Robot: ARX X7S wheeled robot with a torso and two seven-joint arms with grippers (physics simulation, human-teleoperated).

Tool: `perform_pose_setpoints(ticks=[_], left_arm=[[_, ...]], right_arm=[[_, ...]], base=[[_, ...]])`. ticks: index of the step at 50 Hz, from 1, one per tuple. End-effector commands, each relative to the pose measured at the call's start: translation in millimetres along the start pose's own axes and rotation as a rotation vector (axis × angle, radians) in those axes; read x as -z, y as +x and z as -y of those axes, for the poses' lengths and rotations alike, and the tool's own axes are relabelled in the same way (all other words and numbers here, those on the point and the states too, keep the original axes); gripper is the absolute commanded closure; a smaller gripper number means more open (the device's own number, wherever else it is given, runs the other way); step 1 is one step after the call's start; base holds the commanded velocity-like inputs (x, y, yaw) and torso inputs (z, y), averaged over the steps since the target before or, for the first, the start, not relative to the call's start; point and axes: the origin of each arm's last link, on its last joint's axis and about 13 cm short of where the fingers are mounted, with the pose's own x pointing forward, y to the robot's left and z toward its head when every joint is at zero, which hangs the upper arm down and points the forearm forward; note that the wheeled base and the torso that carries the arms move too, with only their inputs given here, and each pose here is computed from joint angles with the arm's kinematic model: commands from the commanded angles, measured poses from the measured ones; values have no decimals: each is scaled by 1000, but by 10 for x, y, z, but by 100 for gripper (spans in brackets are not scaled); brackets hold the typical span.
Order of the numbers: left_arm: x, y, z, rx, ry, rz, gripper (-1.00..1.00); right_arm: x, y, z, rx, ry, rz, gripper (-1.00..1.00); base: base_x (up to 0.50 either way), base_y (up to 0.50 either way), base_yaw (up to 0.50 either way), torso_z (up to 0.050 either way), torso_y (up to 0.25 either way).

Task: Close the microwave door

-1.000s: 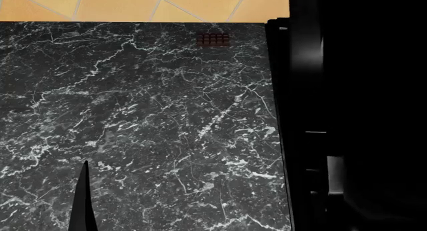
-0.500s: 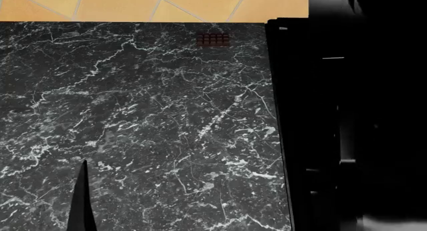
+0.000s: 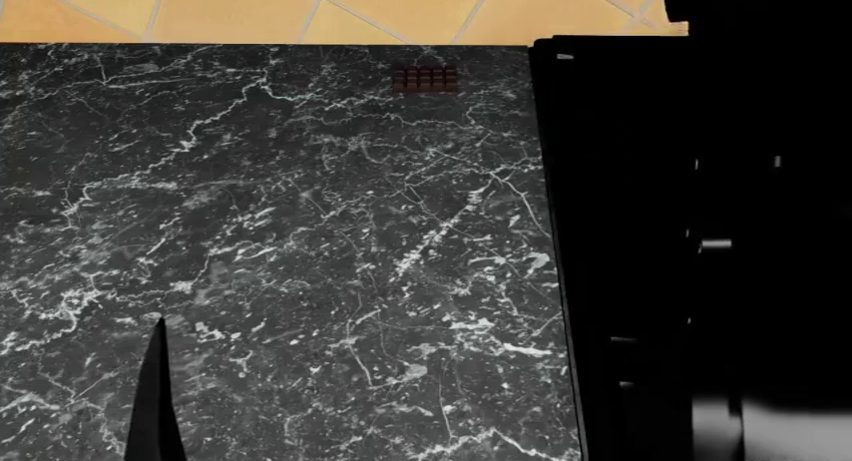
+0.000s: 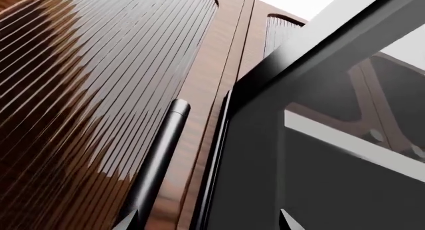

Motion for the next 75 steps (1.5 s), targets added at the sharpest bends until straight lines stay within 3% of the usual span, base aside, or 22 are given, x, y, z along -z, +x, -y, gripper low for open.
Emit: perform_pose_setpoints(ticks=[1, 12, 32, 51, 75], left_arm=[[-38, 7, -11, 1, 1, 7, -100], [-31, 15, -38, -1, 5, 5, -100], [-52, 50, -90, -5, 8, 12, -100], [-55, 85, -121, -7, 13, 14, -100], [-47, 110, -152, -7, 18, 14, -100]], right_arm=[[168, 50, 30, 25, -2, -55, -100], [266, 87, 67, 45, -17, -88, -100], [392, 103, 178, 99, 75, -132, -100], [470, 132, 298, 163, 106, -162, -100], [588, 292, 219, 130, 146, -212, -100]], base=[[0, 0, 0, 0, 0], [0, 0, 0, 0, 0], [0, 0, 0, 0, 0], [0, 0, 0, 0, 0], [0, 0, 0, 0, 0]])
